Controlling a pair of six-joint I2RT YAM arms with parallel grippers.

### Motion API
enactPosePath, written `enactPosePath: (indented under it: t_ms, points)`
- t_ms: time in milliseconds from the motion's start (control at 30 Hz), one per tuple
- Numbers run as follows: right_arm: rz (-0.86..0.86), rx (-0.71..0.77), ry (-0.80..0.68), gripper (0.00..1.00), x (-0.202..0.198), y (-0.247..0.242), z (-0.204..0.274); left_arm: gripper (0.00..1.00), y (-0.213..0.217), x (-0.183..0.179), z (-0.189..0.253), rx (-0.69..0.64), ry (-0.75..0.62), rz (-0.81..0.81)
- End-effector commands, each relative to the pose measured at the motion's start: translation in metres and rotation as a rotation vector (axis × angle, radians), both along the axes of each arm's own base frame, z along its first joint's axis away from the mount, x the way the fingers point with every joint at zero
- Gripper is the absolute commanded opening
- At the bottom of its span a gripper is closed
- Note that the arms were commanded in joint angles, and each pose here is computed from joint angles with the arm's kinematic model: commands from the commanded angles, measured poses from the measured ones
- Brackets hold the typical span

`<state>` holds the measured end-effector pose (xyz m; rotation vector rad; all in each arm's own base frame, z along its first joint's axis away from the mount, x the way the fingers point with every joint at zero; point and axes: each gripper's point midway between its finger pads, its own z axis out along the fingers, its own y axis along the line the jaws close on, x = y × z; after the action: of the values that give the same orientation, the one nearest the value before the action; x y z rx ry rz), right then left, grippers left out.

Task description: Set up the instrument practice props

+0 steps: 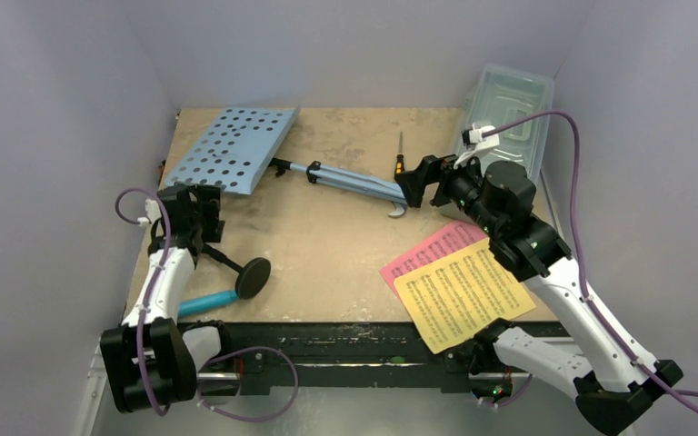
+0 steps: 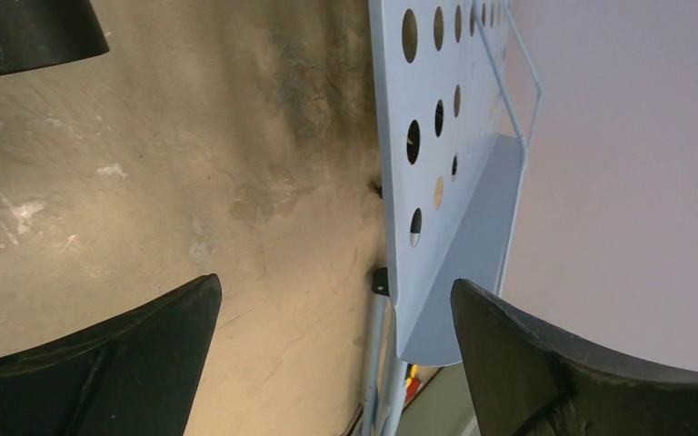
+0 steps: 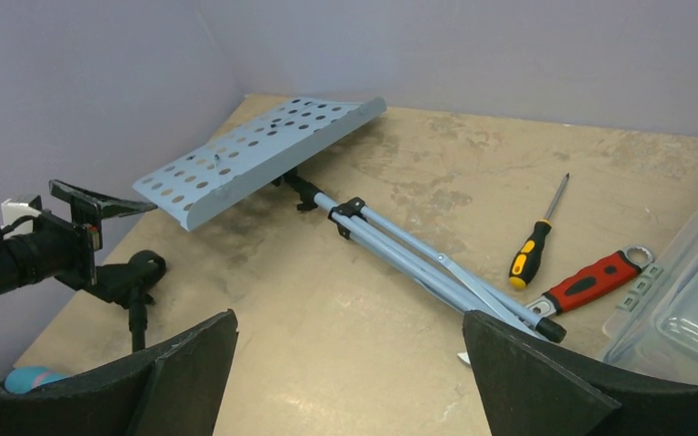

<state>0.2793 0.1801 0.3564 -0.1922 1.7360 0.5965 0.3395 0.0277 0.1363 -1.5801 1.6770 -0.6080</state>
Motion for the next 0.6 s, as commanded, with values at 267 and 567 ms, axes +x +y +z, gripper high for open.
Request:
enactPosePath:
  t_ms: [267, 567]
  points:
    - [0.033, 0.055, -0.022, 0.98, 0.002, 0.01, 0.015, 0.78, 0.013, 0.052, 0.038, -0.073, -0.424, 0.087]
    - [0.025, 0.058, -0.018, 0.98, 0.001, 0.008, 0.014, 0.62, 0.017, 0.066, 0.017, 0.018, -0.438, 0.047]
